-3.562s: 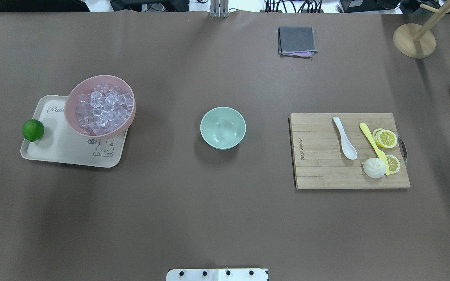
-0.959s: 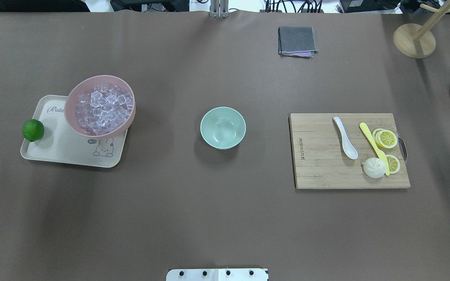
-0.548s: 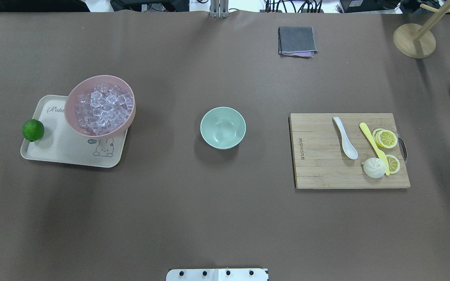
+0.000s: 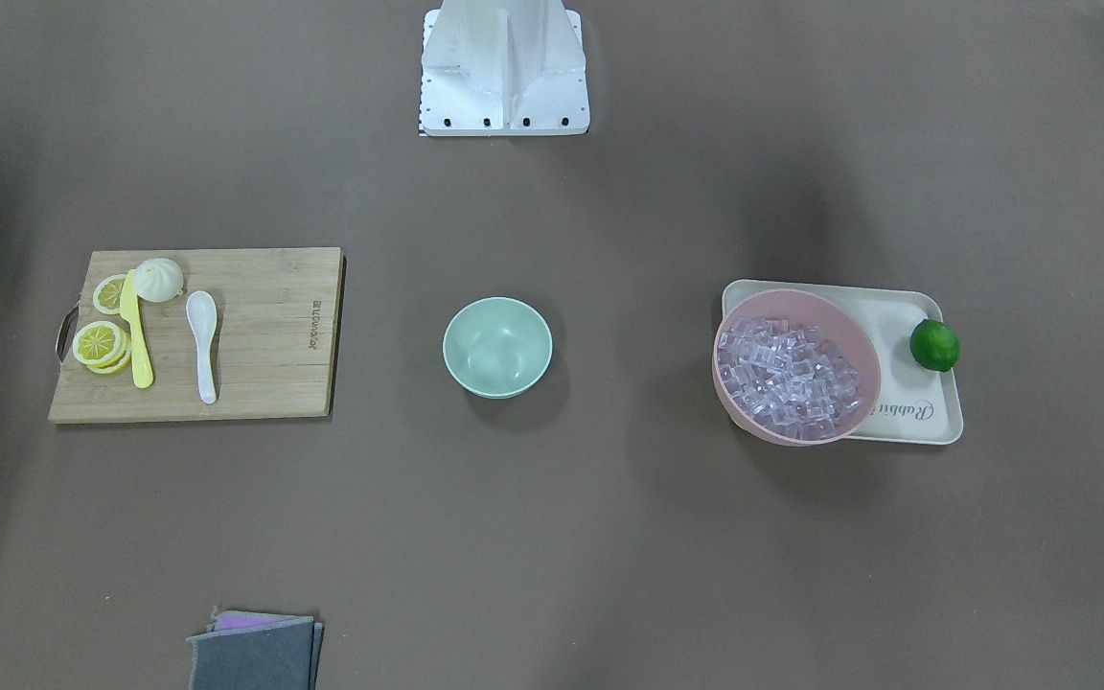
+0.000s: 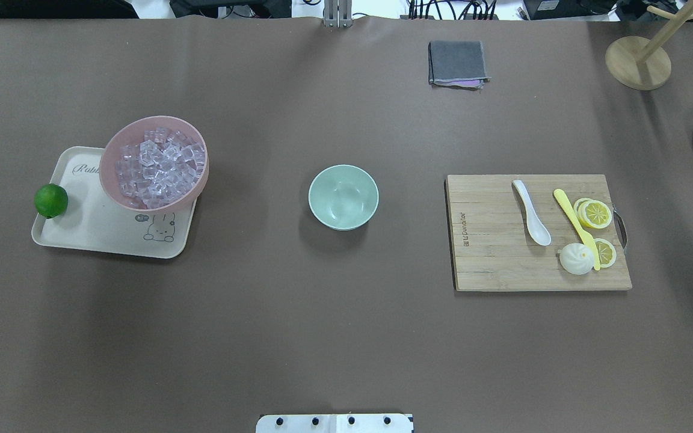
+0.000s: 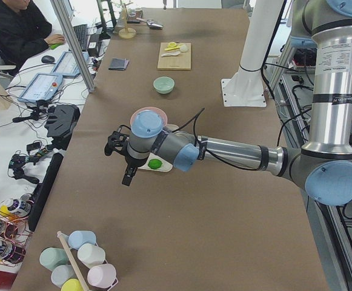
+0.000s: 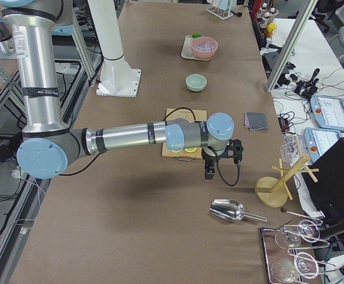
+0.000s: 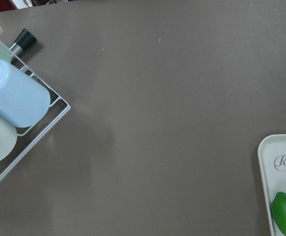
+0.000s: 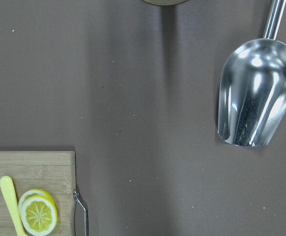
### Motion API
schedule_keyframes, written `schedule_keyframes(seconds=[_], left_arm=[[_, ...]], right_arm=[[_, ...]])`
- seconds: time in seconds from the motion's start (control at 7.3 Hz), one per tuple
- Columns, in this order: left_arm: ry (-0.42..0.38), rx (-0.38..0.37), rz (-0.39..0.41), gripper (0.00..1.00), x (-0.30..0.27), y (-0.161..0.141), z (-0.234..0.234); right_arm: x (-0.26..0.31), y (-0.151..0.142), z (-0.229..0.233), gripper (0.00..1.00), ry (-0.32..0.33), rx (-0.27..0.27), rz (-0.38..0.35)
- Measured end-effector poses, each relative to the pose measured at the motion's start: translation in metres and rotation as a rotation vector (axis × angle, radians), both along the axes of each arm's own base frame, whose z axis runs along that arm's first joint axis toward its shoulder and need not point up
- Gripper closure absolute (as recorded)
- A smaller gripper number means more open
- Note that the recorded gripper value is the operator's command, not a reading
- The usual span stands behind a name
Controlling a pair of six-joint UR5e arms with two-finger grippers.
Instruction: Put spoon and ice into bowl
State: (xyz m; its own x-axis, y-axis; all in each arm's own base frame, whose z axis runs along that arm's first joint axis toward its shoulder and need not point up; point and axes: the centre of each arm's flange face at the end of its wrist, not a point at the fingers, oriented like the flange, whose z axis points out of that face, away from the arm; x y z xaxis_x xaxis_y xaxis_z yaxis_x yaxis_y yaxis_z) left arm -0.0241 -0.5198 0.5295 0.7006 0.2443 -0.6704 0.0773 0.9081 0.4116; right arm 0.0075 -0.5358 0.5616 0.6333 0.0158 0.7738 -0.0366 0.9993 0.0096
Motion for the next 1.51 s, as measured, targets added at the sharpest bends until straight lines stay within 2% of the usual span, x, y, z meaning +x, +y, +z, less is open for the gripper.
schedule_keyframes(seconds=[0.27, 0.41, 0.55, 0.82, 1.1, 1.37, 1.51], left_arm=[[0.036, 0.098, 0.036, 0.02, 0.038, -0.012, -0.034], [0.076, 0.107, 0.032, 0.02, 0.061, -0.014, -0.047], [0.120, 0.073, 0.005, 0.02, 0.077, -0.018, -0.058], [0.219, -0.056, -0.097, 0.02, 0.099, -0.028, -0.086], [0.282, -0.125, -0.165, 0.03, 0.124, -0.022, -0.118], [0.283, -0.126, -0.152, 0.03, 0.170, -0.017, -0.142], [0.249, -0.103, -0.136, 0.03, 0.210, -0.015, -0.152]], right_arm=[[-0.005, -0.009, -0.032, 0.00, -0.016, 0.059, -0.008], [-0.009, -0.011, -0.043, 0.00, -0.026, 0.079, -0.017], [-0.014, -0.012, -0.047, 0.00, -0.029, 0.094, -0.026], [-0.018, -0.012, -0.046, 0.00, -0.024, 0.123, -0.024], [-0.021, -0.012, -0.044, 0.00, -0.029, 0.084, 0.010], [-0.024, -0.010, -0.045, 0.00, -0.036, 0.075, 0.016], [-0.027, -0.009, -0.046, 0.00, -0.040, 0.089, 0.012]])
